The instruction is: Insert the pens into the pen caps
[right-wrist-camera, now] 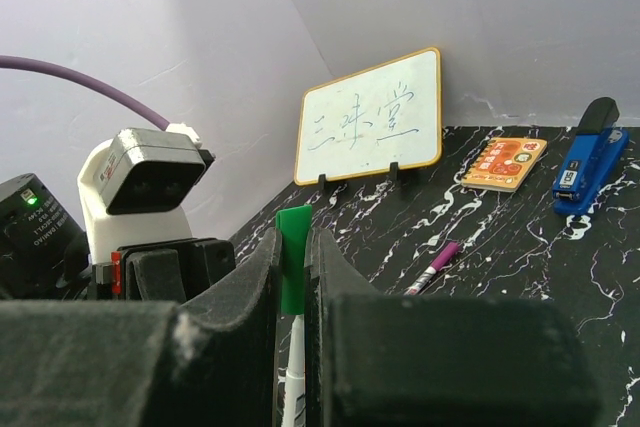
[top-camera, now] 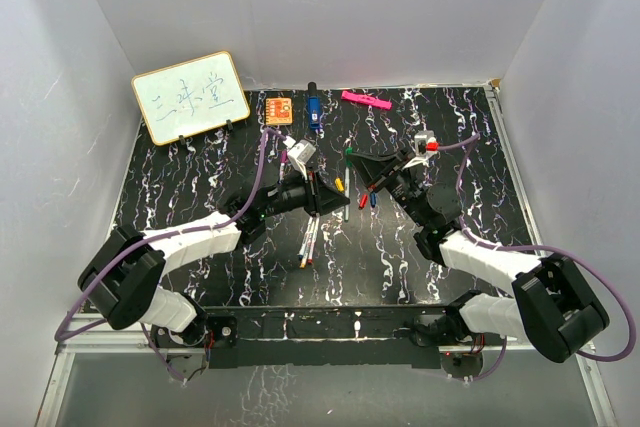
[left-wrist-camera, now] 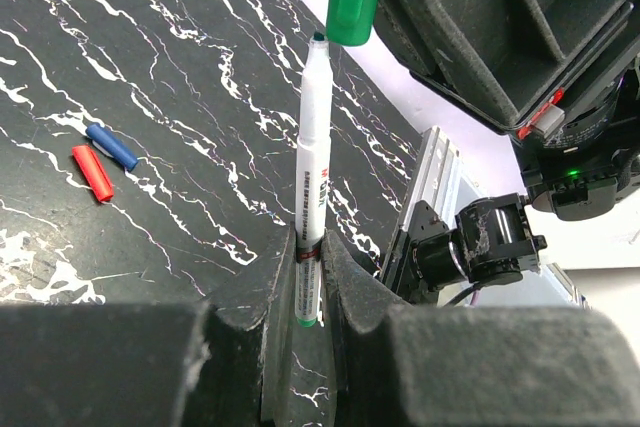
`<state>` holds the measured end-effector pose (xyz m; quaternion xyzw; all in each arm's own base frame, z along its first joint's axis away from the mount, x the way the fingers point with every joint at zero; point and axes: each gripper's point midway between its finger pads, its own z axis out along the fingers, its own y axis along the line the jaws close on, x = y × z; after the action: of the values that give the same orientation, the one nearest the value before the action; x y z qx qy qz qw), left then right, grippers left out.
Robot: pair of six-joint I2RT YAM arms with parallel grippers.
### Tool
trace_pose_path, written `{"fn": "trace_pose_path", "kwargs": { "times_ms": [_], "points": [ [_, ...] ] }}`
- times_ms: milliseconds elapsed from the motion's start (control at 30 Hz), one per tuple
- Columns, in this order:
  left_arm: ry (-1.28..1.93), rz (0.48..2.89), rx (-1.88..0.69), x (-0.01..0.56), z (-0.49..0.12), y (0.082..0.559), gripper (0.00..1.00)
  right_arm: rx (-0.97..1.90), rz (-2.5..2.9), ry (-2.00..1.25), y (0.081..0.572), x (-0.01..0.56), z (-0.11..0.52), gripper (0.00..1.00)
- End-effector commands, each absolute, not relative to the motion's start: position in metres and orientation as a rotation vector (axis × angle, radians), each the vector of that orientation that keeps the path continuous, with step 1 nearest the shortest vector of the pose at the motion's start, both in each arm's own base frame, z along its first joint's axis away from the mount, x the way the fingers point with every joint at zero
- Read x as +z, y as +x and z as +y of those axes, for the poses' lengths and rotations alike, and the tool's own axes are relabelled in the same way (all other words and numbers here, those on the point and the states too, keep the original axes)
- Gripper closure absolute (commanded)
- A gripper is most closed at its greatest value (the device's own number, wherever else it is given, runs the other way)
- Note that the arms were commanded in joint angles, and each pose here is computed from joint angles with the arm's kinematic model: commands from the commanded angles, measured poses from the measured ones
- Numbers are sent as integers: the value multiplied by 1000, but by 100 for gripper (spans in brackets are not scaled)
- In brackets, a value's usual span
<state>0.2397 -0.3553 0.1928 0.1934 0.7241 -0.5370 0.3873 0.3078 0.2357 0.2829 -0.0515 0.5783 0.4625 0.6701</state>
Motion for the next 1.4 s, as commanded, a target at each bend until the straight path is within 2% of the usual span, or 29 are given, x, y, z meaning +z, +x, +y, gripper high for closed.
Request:
{"fn": "trace_pose_path", "kwargs": {
  "times_ms": [0,1200,1367],
  "points": [
    [524,1734,-1385,227,-360,239,100,1059,1250,-130,303,296,237,100],
    [442,1722,-1354,233,-357,248,100,1088,1301,-156,292,281,247,100],
    [424,1636,-1381,259,-356,248,100,1100,1332,-182,291,274,252,100]
  ]
}}
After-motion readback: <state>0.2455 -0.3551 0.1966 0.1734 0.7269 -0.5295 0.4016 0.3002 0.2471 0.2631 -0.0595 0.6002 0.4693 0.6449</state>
